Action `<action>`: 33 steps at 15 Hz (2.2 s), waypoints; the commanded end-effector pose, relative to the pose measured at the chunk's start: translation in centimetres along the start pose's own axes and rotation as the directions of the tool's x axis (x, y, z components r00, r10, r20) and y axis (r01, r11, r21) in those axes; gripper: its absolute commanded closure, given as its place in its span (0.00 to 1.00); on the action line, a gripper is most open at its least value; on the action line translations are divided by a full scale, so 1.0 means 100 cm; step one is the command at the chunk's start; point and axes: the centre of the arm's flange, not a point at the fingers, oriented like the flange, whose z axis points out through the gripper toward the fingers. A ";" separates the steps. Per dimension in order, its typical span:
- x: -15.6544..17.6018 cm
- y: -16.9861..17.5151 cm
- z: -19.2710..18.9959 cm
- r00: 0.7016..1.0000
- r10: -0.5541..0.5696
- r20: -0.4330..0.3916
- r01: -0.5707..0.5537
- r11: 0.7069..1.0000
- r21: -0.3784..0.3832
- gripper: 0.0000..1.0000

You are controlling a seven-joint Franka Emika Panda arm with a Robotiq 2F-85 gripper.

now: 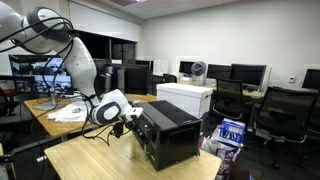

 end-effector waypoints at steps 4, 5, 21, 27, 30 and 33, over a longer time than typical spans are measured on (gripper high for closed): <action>-0.023 -0.006 -0.006 0.996 -0.068 -0.065 0.068 0.998 -0.001 0.94; -0.030 -0.010 -0.009 0.995 -0.074 -0.062 0.074 0.997 0.001 0.93; -0.133 -0.096 -0.081 0.993 -0.114 0.002 0.114 0.993 0.041 0.93; -0.174 -0.141 -0.115 0.994 -0.107 -0.026 0.109 0.991 0.072 0.93; -0.221 -0.186 -0.152 0.977 -0.212 -0.016 0.212 0.970 0.118 0.55; -0.240 -0.220 -0.160 0.958 -0.250 0.139 0.249 0.968 0.023 0.28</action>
